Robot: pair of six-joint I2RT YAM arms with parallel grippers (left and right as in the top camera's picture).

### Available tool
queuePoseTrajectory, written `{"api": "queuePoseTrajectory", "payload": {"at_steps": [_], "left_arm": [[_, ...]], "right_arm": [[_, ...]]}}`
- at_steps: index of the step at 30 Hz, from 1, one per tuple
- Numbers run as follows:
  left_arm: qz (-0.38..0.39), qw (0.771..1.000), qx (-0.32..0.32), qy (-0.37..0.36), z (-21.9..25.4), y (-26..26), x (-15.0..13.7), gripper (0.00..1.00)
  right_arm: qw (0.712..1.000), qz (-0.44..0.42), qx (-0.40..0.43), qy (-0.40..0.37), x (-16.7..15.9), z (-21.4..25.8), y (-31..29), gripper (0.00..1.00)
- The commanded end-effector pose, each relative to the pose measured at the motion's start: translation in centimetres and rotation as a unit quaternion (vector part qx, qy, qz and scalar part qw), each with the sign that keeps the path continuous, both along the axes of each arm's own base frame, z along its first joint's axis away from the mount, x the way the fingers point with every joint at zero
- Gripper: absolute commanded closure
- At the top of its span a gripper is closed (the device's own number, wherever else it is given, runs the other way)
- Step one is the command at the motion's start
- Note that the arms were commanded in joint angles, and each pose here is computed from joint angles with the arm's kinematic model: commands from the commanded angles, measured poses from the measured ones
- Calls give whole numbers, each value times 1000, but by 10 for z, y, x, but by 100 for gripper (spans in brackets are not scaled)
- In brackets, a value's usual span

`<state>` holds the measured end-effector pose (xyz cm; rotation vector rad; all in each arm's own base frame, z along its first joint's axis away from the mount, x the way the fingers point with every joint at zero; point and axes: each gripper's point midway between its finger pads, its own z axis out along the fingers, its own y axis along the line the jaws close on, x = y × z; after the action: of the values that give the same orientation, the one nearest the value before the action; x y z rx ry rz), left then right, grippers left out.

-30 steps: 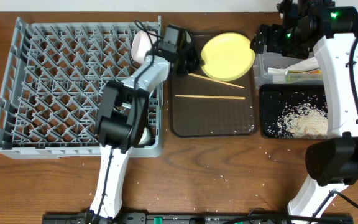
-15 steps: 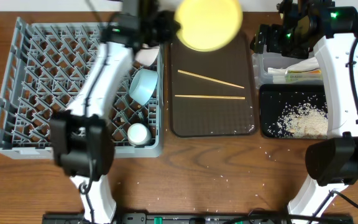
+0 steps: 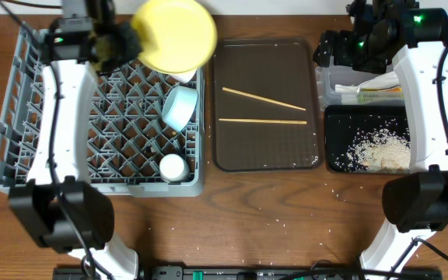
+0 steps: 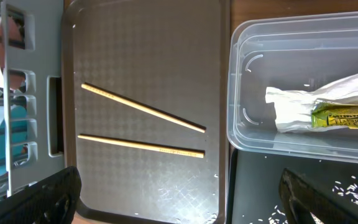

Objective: Sort waste into correct bins and load items into the dishwasher
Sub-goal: 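Carry the yellow plate left and stand it upright in the rack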

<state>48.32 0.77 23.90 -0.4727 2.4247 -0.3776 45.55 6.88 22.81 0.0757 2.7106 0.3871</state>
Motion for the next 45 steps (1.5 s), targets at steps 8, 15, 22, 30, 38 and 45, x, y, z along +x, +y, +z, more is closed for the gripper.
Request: {"api": "queuePoseTrajectory", "payload": {"at_steps": [8, 15, 22, 30, 38, 45], "left_arm": [[66, 980, 188, 27, -9, 85, -16, 93], [89, 966, 237, 44, -26, 104, -21, 93], [103, 954, 277, 53, -25, 117, -25, 93], [101, 938, 325, 66, -35, 114, -27, 93], [84, 931, 349, 61, -37, 95, -23, 92], [73, 924, 365, 84, -41, 98, -31, 93]], "right_arm": [[1000, 10, -1, -5, 0, 3, 4, 1], [1000, 10, -1, -5, 0, 3, 4, 1], [1000, 10, -1, -5, 0, 3, 4, 1], [1000, 10, -1, -5, 0, 3, 4, 1], [1000, 10, -1, -5, 0, 3, 4, 1], [1000, 10, -1, -5, 0, 3, 4, 1]]}}
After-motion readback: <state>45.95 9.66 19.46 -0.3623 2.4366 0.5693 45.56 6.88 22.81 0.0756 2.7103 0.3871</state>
